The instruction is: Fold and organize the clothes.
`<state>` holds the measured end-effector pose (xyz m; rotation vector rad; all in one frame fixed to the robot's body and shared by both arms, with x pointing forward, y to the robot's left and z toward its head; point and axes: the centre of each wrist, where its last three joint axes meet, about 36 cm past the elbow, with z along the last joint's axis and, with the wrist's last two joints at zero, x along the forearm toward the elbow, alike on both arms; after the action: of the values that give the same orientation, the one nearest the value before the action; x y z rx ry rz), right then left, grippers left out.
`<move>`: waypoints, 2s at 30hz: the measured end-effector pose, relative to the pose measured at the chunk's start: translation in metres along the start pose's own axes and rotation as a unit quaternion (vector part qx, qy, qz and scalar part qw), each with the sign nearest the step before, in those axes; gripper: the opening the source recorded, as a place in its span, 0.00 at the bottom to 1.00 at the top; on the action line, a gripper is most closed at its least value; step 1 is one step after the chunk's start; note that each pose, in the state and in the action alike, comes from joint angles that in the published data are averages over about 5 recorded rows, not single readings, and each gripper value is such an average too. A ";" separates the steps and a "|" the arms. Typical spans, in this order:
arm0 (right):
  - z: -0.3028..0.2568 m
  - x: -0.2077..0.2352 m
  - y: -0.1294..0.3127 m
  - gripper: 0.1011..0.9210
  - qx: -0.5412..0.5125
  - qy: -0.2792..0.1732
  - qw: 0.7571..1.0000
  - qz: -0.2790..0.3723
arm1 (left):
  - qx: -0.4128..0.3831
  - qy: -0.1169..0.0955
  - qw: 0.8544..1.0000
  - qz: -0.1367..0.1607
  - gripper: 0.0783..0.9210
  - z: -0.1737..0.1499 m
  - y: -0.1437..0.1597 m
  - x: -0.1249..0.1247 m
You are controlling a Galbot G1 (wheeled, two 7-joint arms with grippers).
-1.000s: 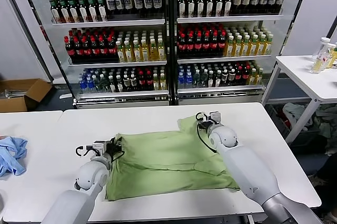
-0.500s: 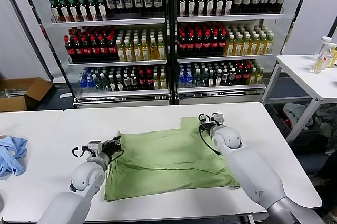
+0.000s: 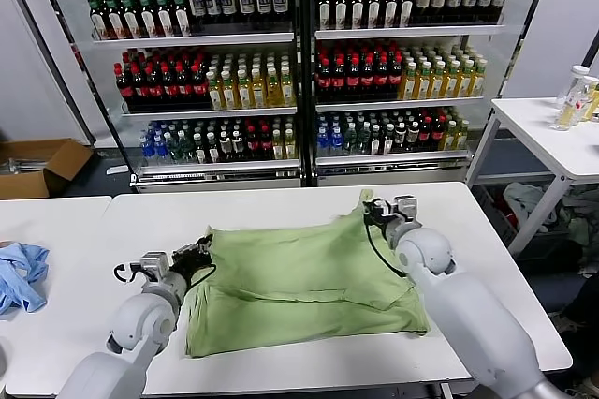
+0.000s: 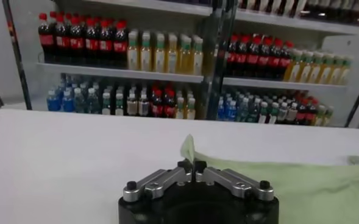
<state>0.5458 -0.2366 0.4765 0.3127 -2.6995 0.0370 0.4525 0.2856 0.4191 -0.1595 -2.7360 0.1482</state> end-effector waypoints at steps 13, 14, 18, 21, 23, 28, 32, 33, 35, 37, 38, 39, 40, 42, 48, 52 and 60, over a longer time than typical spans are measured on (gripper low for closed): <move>0.027 0.089 -0.005 0.01 0.014 -0.015 1.000 -0.002 | -0.006 0.003 1.000 0.023 0.01 0.005 -0.009 0.045; 0.030 0.095 -0.004 0.01 0.014 -0.014 1.000 -0.002 | -0.007 0.005 1.000 0.024 0.01 0.006 -0.009 0.048; 0.044 0.116 -0.002 0.01 0.012 -0.007 1.000 0.001 | -0.013 0.015 0.999 0.026 0.01 0.012 -0.012 0.061; 0.056 0.129 0.000 0.01 0.010 0.003 1.000 0.003 | -0.017 0.027 0.999 0.025 0.01 0.018 -0.013 0.068; 0.064 0.135 0.002 0.01 0.010 0.011 1.000 0.005 | -0.020 0.036 0.999 0.024 0.01 0.023 -0.014 0.072; 0.078 0.143 0.006 0.01 0.009 0.025 1.000 0.008 | -0.030 0.052 0.998 0.022 0.01 0.034 -0.016 0.077; 0.085 0.148 0.011 0.04 0.018 0.030 0.999 0.005 | -0.046 0.058 0.997 0.021 0.08 0.044 -0.021 0.081; 0.087 0.149 0.013 0.07 0.021 0.030 0.999 0.005 | -0.052 0.058 0.997 0.020 0.11 0.046 -0.023 0.082; 0.089 0.153 0.016 0.14 0.029 0.029 0.999 0.005 | -0.062 0.054 0.996 0.017 0.18 0.049 -0.027 0.084; 0.091 0.156 0.018 0.20 0.037 0.027 0.999 0.007 | -0.071 0.046 0.996 0.012 0.25 0.052 -0.031 0.087; 0.092 0.158 0.019 0.24 0.041 0.026 0.999 0.008 | -0.075 0.042 0.996 0.009 0.28 0.053 -0.034 0.089; 0.092 0.160 0.019 0.28 0.045 0.024 0.999 0.009 | -0.079 0.037 0.996 0.005 0.31 0.054 -0.036 0.091; 0.093 0.162 0.020 0.31 0.048 0.023 0.999 0.010 | -0.082 0.031 0.996 0.001 0.36 0.055 -0.039 0.093; 0.094 0.167 0.021 0.38 0.054 0.019 0.998 0.013 | -0.087 0.021 0.996 -0.010 0.42 0.058 -0.044 0.098; 0.099 0.176 0.026 0.59 0.061 0.017 0.998 0.017 | -0.093 0.014 0.995 -0.046 0.62 0.073 -0.060 0.110; 0.103 0.180 0.029 0.73 0.061 0.019 0.998 0.019 | -0.091 0.014 0.993 -0.068 0.77 0.080 -0.069 0.112; 0.107 0.186 0.032 0.88 0.062 0.021 0.998 0.021 | -0.080 0.022 0.991 -0.104 0.88 0.089 -0.075 0.104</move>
<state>0.3302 -0.2526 0.4565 0.2889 -2.6672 0.2229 0.3153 0.2178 0.3863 0.0785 -2.6981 -0.1321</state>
